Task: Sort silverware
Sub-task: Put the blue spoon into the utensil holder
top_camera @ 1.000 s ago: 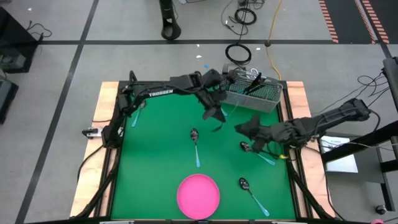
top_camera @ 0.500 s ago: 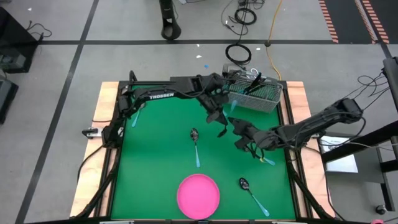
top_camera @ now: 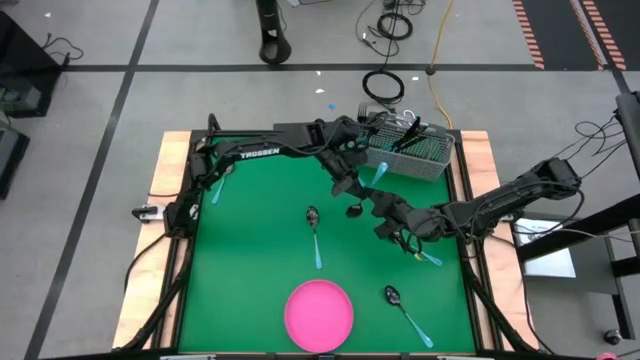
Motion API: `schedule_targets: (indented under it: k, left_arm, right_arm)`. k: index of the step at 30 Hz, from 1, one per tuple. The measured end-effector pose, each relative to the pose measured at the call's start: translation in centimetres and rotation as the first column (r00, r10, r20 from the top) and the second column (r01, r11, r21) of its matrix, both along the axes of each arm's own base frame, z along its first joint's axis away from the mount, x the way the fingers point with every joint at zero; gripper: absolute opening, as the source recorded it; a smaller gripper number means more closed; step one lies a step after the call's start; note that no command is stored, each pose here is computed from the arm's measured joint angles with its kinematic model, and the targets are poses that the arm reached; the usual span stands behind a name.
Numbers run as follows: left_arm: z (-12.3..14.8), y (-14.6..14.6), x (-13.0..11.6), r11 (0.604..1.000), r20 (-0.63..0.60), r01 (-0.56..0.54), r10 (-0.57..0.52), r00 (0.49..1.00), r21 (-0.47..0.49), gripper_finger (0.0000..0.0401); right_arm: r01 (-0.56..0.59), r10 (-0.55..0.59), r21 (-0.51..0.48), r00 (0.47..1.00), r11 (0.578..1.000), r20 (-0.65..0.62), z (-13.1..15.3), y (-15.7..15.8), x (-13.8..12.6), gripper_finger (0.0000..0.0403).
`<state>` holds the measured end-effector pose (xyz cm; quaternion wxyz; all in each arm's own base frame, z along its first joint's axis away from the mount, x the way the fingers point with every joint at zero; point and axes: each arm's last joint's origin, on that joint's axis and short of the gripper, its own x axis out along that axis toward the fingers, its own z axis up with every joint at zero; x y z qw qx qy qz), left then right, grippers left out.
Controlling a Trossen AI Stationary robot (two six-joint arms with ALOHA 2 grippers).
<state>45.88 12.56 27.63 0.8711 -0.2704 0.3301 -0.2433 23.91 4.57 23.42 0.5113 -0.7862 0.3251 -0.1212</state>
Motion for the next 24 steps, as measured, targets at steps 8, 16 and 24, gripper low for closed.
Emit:
schedule_targets:
  k: [8,16,24]
  left_arm:
    - [0.0,0.0,0.0,1.000,0.015,0.016,-0.016,1.000,0.008,0.0002]
    - [0.0,0.4,0.0,0.983,0.108,0.040,-0.061,0.992,0.181,0.0081]
    - [2.8,2.8,-1.8,0.942,0.255,0.018,-0.109,0.961,0.335,0.0164]
  right_arm:
    - [0.017,-0.018,0.044,1.000,0.999,0.018,-0.2,-0.2,0.0,0.0007]
    - [0.054,-0.077,0.205,0.992,0.977,0.103,-0.7,-0.3,-0.3,0.0000]
    - [-0.040,-0.091,0.549,0.974,0.835,0.210,0.4,-0.9,-3.0,0.0000]
